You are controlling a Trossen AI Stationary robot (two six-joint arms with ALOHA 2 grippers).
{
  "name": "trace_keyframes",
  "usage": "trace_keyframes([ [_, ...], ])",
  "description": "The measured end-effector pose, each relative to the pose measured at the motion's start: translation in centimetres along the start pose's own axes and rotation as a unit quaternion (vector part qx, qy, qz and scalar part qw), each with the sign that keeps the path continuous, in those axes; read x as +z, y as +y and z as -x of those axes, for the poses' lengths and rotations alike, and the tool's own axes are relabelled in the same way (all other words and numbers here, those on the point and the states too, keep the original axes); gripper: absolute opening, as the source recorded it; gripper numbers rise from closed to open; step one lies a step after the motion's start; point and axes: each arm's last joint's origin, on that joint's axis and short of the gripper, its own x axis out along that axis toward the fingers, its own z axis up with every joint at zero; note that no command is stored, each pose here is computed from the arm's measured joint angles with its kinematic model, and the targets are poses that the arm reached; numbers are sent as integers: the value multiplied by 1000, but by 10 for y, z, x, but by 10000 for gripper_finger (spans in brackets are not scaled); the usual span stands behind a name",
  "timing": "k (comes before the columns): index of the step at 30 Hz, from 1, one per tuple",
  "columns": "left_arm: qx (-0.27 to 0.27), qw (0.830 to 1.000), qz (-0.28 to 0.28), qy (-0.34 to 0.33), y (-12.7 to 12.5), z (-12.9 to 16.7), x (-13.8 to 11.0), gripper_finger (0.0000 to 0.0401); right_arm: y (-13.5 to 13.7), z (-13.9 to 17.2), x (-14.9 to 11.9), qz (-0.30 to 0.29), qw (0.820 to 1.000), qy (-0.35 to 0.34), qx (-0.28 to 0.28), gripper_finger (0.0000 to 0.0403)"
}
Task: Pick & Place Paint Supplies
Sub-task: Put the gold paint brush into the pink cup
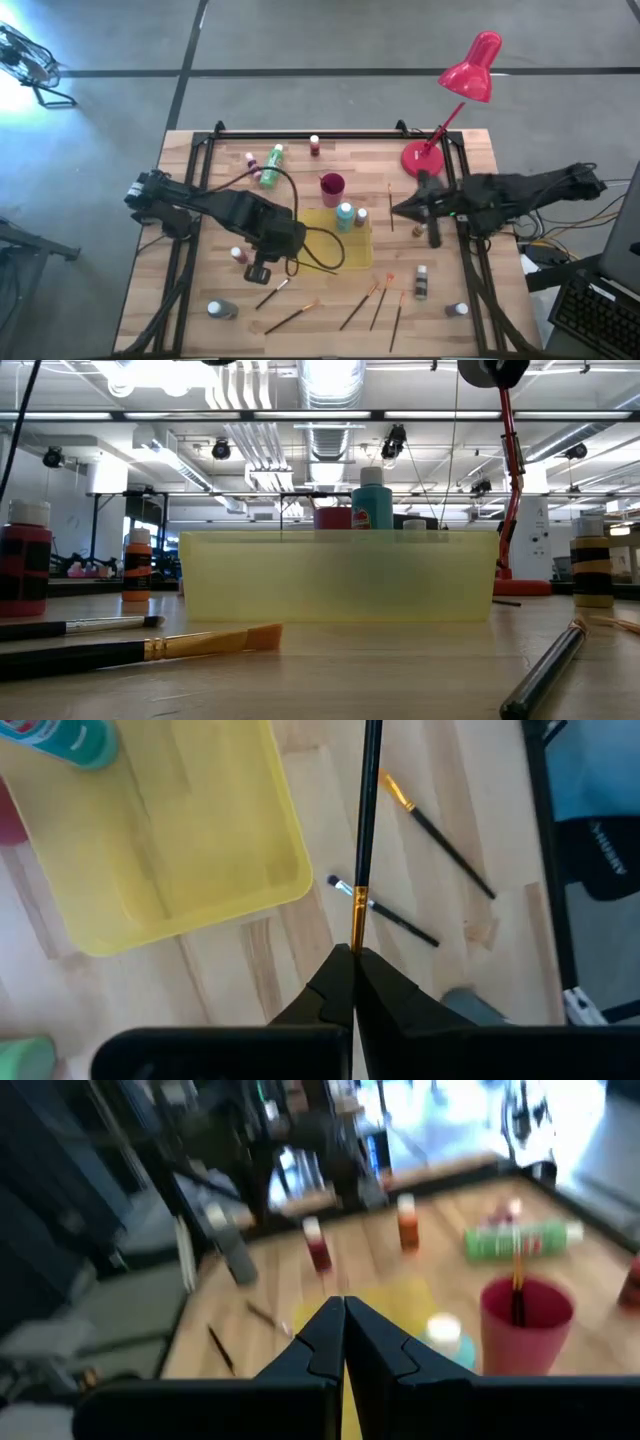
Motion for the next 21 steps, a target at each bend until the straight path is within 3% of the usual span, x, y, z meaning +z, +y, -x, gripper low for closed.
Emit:
trace_keyframes([
  [7, 48, 998, -42, 28, 4, -20, 10, 3, 8, -45, -6, -6, 997, 74, 1, 11],
  [12, 123, 986, -100, 47, 9, -31, 19, 3, 13, -69, -7, -15, 993, 112, 14, 34],
  [17, 244, 951, -172, 75, 11, -37, 28, 3, 18, -82, -6, -15, 992, 127, 19, 67],
  [21, 364, 894, -240, 98, 0, -34, 30, 3, 17, -83, 2, -36, 993, 112, 17, 95],
])
